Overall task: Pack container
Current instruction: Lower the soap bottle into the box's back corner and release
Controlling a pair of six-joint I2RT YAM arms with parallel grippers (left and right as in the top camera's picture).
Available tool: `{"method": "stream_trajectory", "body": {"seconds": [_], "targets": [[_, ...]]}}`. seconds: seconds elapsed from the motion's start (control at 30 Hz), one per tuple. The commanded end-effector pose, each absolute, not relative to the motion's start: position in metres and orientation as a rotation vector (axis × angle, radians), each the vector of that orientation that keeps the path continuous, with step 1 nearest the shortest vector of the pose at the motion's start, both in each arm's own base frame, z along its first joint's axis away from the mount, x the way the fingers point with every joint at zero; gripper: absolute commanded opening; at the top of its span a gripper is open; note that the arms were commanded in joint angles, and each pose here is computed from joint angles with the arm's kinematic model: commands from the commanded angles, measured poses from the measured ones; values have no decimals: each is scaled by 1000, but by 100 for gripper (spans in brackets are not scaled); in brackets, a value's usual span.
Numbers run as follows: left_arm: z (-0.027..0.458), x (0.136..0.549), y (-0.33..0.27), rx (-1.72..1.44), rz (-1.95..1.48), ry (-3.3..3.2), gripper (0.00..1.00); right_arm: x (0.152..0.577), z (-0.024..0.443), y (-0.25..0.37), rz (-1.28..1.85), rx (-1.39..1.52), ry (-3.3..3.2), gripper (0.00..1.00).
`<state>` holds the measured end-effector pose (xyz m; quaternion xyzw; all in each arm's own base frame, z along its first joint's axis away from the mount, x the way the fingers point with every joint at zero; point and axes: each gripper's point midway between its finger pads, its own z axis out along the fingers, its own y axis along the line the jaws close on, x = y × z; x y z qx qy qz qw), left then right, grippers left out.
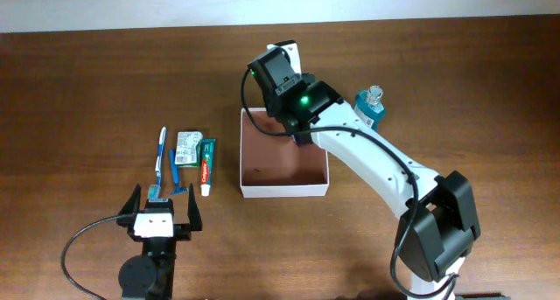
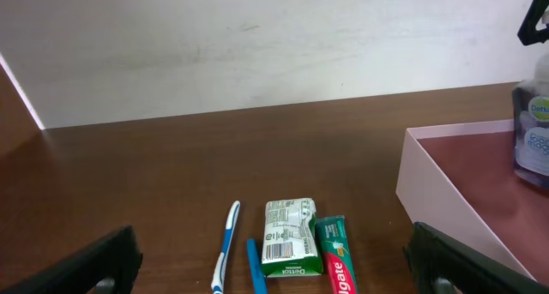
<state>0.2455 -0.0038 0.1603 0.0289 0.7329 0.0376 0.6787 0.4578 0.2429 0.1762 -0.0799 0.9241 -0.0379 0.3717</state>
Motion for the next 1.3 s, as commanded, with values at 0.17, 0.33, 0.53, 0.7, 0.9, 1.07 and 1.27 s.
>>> {"method": "stream_trajectory", "body": {"seconds": [0.17, 0.33, 0.53, 0.7, 0.9, 1.07, 1.27], "targets": [[159, 246, -4, 78, 90, 1642, 99, 473, 192, 227, -95, -237, 2332, 4], [159, 246, -4, 79, 90, 1642, 99, 474, 191, 226, -93, -255, 2335, 4], [159, 246, -4, 79, 90, 1642, 100, 475, 192, 230, -70, -260, 2331, 4], [159, 246, -4, 79, 90, 1642, 99, 478, 193, 226, -74, -256, 2325, 4], [159, 246, -4, 79, 90, 1642, 99, 482, 195, 224, -71, -257, 2313, 4], [159, 246, -4, 79, 90, 1642, 99, 483, 187, 223, -46, -293, 2325, 4], [159, 246, -4, 78, 90, 1642, 99, 483, 157, 218, -27, -352, 2347, 5]]}}
